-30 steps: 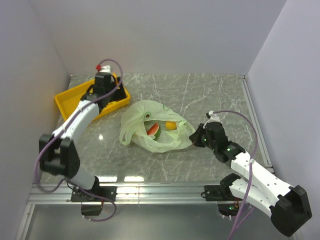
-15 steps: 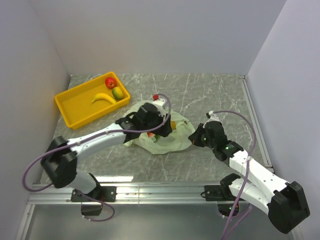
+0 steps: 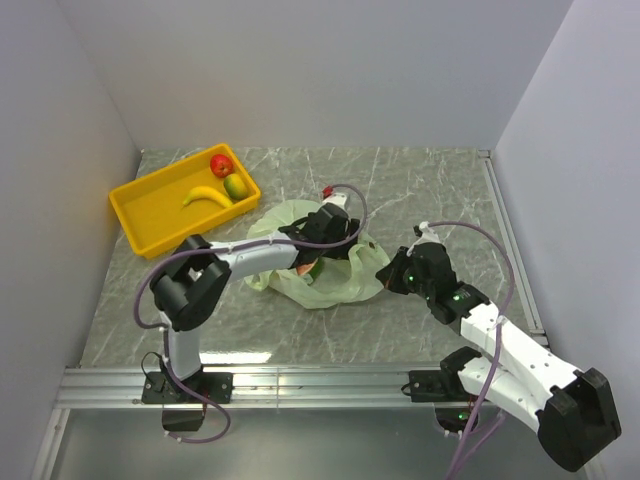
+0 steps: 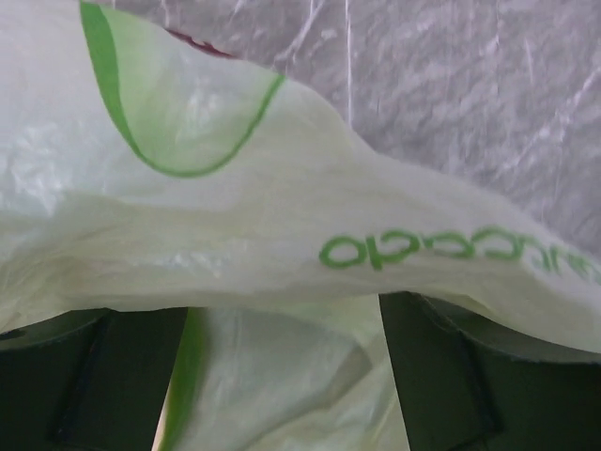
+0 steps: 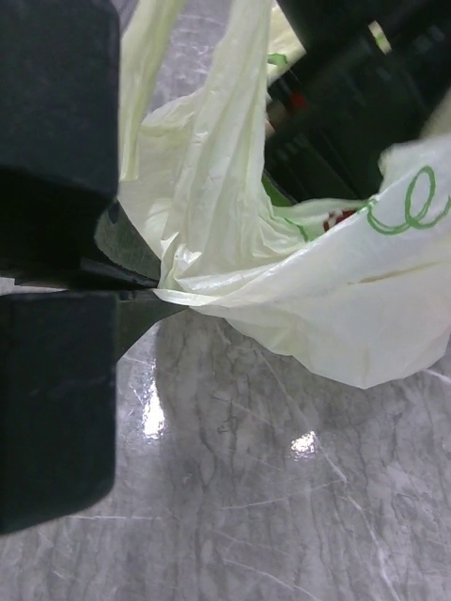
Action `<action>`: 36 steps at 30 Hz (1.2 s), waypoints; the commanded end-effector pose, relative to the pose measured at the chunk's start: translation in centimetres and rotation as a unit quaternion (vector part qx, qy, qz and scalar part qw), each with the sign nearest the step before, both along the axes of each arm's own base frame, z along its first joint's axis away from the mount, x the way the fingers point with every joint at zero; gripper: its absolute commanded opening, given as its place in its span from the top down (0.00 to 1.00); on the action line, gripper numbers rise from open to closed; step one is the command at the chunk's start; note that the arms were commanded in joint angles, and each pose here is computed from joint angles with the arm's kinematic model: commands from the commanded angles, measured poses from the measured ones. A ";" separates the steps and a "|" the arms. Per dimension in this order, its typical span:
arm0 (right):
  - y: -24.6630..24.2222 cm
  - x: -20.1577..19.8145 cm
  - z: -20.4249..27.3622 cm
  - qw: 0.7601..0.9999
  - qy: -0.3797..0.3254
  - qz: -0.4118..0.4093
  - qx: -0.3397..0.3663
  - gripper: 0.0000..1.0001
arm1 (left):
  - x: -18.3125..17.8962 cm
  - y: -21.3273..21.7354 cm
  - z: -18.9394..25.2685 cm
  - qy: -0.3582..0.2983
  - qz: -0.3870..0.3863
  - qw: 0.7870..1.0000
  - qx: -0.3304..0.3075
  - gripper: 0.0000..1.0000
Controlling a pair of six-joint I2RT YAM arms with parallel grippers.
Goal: Untie the knot of the plastic bag and take out the fruit
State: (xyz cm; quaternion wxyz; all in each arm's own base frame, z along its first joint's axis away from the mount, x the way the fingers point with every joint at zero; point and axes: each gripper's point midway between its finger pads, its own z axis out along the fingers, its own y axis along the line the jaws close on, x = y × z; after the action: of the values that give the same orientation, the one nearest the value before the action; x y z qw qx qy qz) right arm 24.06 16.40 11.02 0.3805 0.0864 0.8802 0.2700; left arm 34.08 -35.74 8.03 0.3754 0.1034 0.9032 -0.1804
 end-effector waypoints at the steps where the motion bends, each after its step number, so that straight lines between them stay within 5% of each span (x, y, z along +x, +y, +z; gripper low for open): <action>1: 0.2 0.2 1.4 1.000 -0.015 0.001 0.015 1.00 | 2.7 -1.8 1.3 -0.036 0.024 0.999 -0.031 0.14; 8: 0.5 0.2 1.3 1.000 -0.009 0.006 0.018 1.00 | 4.2 -2.4 -1.9 -0.035 0.039 0.999 -0.006 0.18; 11: 0.7 0.2 1.1 1.000 -0.005 0.008 0.020 1.00 | 4.6 -2.4 -2.5 -0.036 0.040 0.999 -0.001 0.28; 14: 0.5 0.3 1.1 1.000 -0.008 0.005 0.016 1.00 | 4.5 -2.6 -2.7 -0.035 0.033 0.999 0.004 0.42; 15: 0.5 0.4 1.1 1.000 -0.008 0.003 0.015 1.00 | 4.4 -2.6 -2.1 -0.036 0.028 0.999 -0.001 0.57; 18: 0.3 0.5 1.1 1.000 -0.012 -0.001 0.012 1.00 | 3.4 -2.4 -0.4 -0.036 0.013 0.999 -0.011 0.75; 31: -0.7 2.5 1.8 0.999 -0.031 -0.028 -0.022 1.00 | -5.1 1.2 4.0 0.009 -0.116 0.993 -0.018 0.73; 36: -1.4 3.4 2.0 0.998 -0.030 -0.049 -0.036 1.00 | -6.7 4.0 7.6 -0.025 -0.117 0.992 -0.028 0.73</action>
State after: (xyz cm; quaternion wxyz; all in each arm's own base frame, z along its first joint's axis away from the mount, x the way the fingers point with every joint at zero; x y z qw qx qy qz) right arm 25.63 15.56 10.85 0.3880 0.0978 0.8863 0.2333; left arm 28.57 -33.14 12.95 0.3616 0.1829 0.8837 -0.2340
